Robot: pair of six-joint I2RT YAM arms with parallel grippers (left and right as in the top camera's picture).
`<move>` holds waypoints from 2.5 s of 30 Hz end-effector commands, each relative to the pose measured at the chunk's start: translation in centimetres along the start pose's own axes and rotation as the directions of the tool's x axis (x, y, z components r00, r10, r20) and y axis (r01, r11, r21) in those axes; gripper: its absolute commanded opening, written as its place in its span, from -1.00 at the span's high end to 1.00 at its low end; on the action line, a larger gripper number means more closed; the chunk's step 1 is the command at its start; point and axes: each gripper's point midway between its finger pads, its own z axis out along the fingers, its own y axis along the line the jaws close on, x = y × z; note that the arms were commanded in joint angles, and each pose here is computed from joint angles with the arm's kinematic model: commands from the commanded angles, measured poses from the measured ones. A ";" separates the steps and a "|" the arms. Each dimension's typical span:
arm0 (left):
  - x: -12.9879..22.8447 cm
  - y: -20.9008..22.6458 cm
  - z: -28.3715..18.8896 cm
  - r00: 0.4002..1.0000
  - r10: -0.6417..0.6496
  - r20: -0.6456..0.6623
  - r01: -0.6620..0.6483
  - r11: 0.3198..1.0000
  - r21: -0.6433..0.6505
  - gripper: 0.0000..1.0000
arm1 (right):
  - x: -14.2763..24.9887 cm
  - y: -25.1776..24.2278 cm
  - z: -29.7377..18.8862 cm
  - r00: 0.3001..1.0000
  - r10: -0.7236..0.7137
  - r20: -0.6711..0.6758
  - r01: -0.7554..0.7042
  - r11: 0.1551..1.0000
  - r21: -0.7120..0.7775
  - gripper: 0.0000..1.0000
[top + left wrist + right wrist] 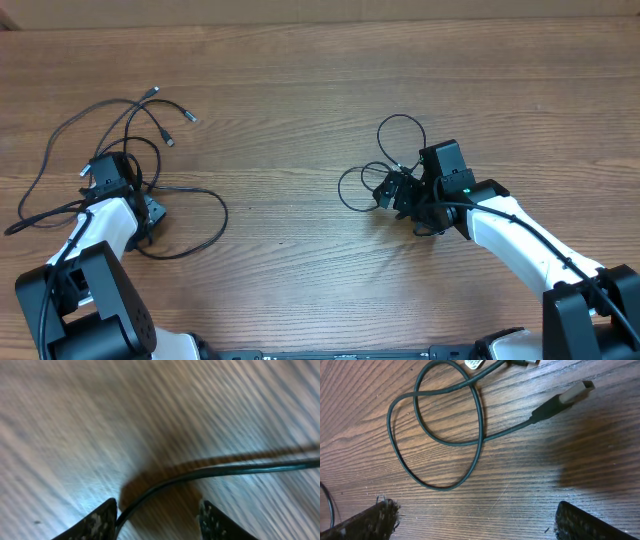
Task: Untangle cables
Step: 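Lower and release the cable at the far left with the left gripper, then move the left gripper back right toward the right gripper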
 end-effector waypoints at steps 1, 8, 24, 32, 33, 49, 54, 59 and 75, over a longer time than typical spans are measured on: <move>0.8 -2.1 -1.0 0.996 0.075 -0.044 -0.068 0.988 0.135 -0.10 | -0.5 0.5 -0.4 1.000 -0.006 0.022 0.006 1.000 -0.008 -1.00; 0.8 -4.2 -3.9 0.993 0.113 -0.026 -0.101 0.953 0.285 -0.12 | -0.5 0.6 -0.4 1.000 -0.007 0.024 0.007 1.000 -0.010 -1.00; 5.7 -12.9 -7.9 0.929 0.369 0.038 -0.332 0.781 0.529 0.91 | -0.6 0.6 -0.4 1.000 -0.008 0.027 0.008 1.000 -0.012 -0.99; 8.9 -16.2 -9.6 0.872 0.481 0.098 -0.446 0.695 0.563 0.87 | -0.6 0.6 -0.4 1.000 -0.007 0.026 0.008 1.000 -0.012 -1.00; 9.3 -16.6 -9.8 0.864 0.493 0.103 -0.458 0.684 0.568 0.85 | -0.5 0.6 -0.4 1.000 -0.007 0.025 0.007 1.000 -0.011 -1.00; 18.6 -20.4 -14.0 0.720 0.682 0.125 -0.555 0.459 0.693 0.86 | -0.6 0.6 -0.4 1.000 -0.008 0.026 0.008 1.000 -0.012 -1.00; 22.1 -22.0 -15.7 0.686 0.711 0.155 -0.571 0.394 0.720 0.85 | -0.6 0.7 -0.4 1.000 -0.009 0.029 0.009 1.000 -0.014 -1.00; 25.3 -23.7 -17.2 0.627 0.744 0.232 -0.610 0.283 0.740 0.81 | -0.6 0.7 -0.4 1.000 -0.009 0.029 0.009 1.000 -0.014 -1.00; 27.4 -25.0 -15.4 0.583 0.758 0.294 -0.692 0.274 0.667 0.78 | 1.5 4.4 -1.0 0.983 -0.167 -0.078 0.144 0.961 -0.236 0.92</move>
